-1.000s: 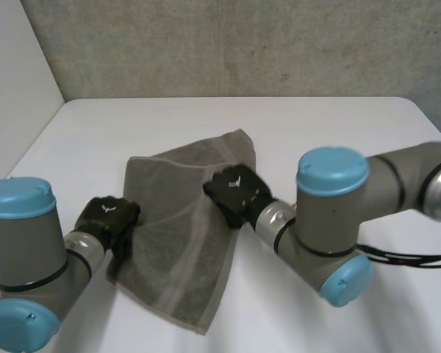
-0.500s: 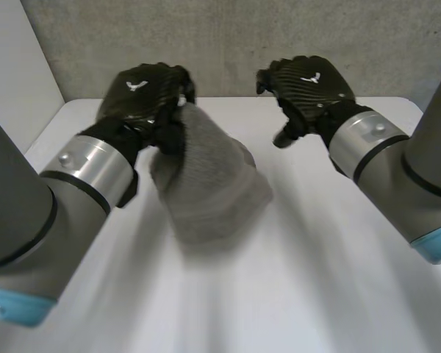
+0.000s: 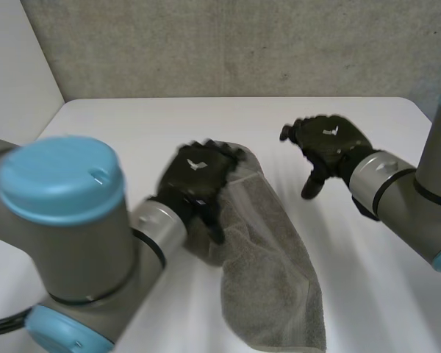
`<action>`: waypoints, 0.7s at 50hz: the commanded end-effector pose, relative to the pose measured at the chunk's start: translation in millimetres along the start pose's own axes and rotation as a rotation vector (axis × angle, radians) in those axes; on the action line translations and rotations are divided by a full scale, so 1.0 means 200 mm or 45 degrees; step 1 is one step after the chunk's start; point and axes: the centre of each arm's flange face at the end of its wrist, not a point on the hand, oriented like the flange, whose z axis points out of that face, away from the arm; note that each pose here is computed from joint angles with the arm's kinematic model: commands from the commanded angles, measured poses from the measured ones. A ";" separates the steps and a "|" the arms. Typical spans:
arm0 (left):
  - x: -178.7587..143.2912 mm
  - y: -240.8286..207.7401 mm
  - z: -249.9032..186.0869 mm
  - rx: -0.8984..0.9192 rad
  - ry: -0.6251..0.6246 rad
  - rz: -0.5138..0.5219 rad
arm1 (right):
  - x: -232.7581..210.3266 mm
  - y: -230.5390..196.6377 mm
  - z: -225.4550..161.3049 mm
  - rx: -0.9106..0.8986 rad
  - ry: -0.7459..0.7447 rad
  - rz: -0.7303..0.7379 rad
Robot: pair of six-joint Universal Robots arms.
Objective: Fold the towel.
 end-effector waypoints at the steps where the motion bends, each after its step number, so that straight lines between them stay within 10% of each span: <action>1: -0.21 -0.01 0.00 -0.004 -0.144 -0.033 | -0.08 0.12 0.00 -0.164 -0.143 -0.095; 35: -0.45 0.60 0.42 -0.349 -0.164 0.066 | -0.33 0.43 0.08 -0.281 -0.318 -0.123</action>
